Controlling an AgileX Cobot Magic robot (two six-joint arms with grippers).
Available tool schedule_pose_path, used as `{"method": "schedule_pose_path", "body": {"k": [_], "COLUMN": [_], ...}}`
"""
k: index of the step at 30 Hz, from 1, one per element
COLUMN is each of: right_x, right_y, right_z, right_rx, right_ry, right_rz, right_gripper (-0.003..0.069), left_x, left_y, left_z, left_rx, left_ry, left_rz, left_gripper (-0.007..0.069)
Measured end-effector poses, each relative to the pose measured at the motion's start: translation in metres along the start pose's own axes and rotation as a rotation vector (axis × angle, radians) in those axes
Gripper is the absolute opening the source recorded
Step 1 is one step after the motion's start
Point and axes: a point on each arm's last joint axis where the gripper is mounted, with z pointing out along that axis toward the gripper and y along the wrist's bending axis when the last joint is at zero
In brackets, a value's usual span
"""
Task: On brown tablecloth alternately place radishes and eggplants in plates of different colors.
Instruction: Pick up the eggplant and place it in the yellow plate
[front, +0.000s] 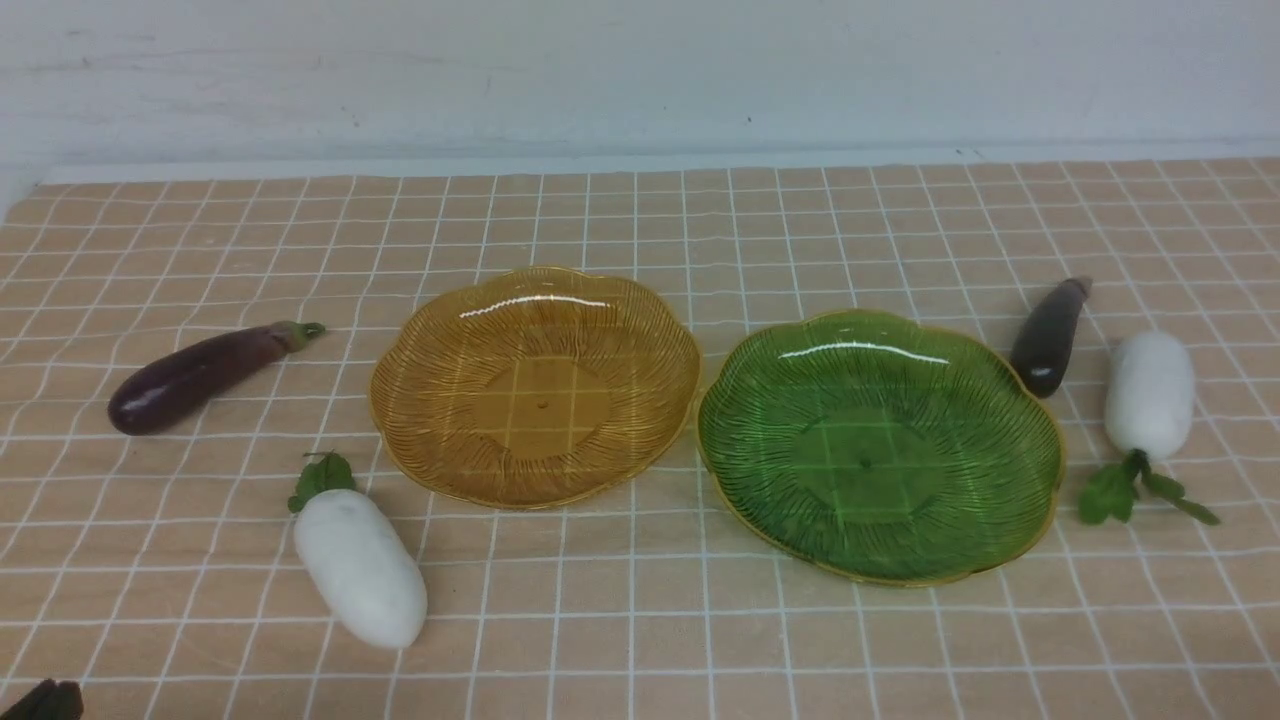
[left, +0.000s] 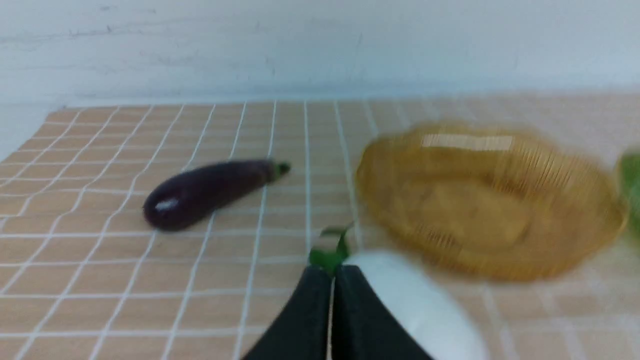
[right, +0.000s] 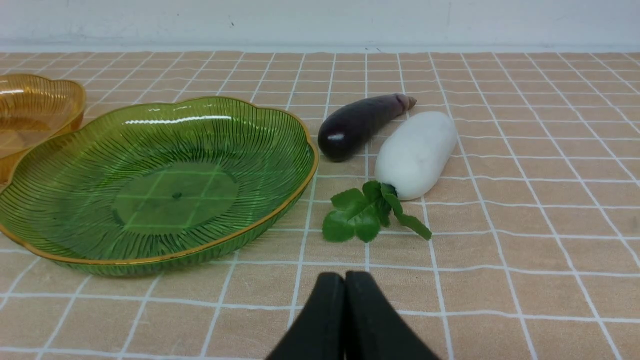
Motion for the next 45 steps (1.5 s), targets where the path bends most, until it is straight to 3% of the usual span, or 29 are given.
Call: {"method": "schedule_pose_path", "body": {"k": [1,4,8,10,14,17,19,22,27,31,38,41,45], "right_x": [0.0,0.0,-0.001,-0.005,-0.02,-0.024,-0.025,-0.026,-0.026,-0.058,-0.103,-0.112,-0.112], "right_y": [0.0,0.0,0.001,0.004,0.004,0.002,0.002,0.001,0.012,0.028,0.048,0.05,0.05], "right_z": [0.0,0.0,0.0,0.0,-0.002,-0.003,-0.004,-0.004,-0.006,-0.024,-0.021,-0.013,-0.009], "right_rx": [0.0,0.0,-0.015,-0.046,-0.126,-0.147,-0.147,-0.146,-0.203,-0.319,-0.474,-0.517,-0.521], "right_ry": [0.0,0.0,-0.015,-0.058,-0.201,-0.243,-0.259,-0.272,-0.131,0.001,0.454,0.546,0.564], "right_rz": [0.0,0.0,0.066,0.213,0.705,0.878,0.901,0.916,0.845,0.618,0.228,0.135,0.116], "right_gripper": [-0.0015,-0.0015,-0.0015,-0.0015,-0.0015,-0.0015,-0.0015,-0.0015,-0.0015,-0.0015,-0.0015,-0.0015,-0.0015], "left_x": [-0.005,-0.02,-0.03,-0.039,-0.076,-0.127,-0.152,-0.16,-0.156,-0.168,-0.169,-0.168,-0.171], "left_y": [0.0,0.003,0.01,0.016,0.009,-0.01,-0.02,-0.025,-0.016,-0.007,0.018,0.057,0.108], "left_z": [0.0,-0.003,-0.007,-0.013,-0.025,-0.025,-0.008,0.032,0.126,0.192,0.299,0.332,0.336], "left_rx": [-0.109,-0.107,-0.124,-0.144,-0.08,-0.009,0.015,0.026,0.035,0.055,0.068,0.001,-0.124], "left_ry": [-0.076,-0.254,-0.406,-0.532,-0.615,-0.463,-0.23,0.123,0.762,0.869,1.039,1.066,1.041], "left_rz": [-0.109,-0.353,-0.531,-0.602,-0.629,-0.495,-0.378,-0.269,-0.15,-0.082,-0.08,-0.139,-0.165], "left_gripper": [-0.0003,-0.0003,-0.0003,-0.0003,-0.0003,-0.0003,-0.0003,-0.0003,-0.0003,-0.0003,-0.0003,-0.0003,-0.0003]}}
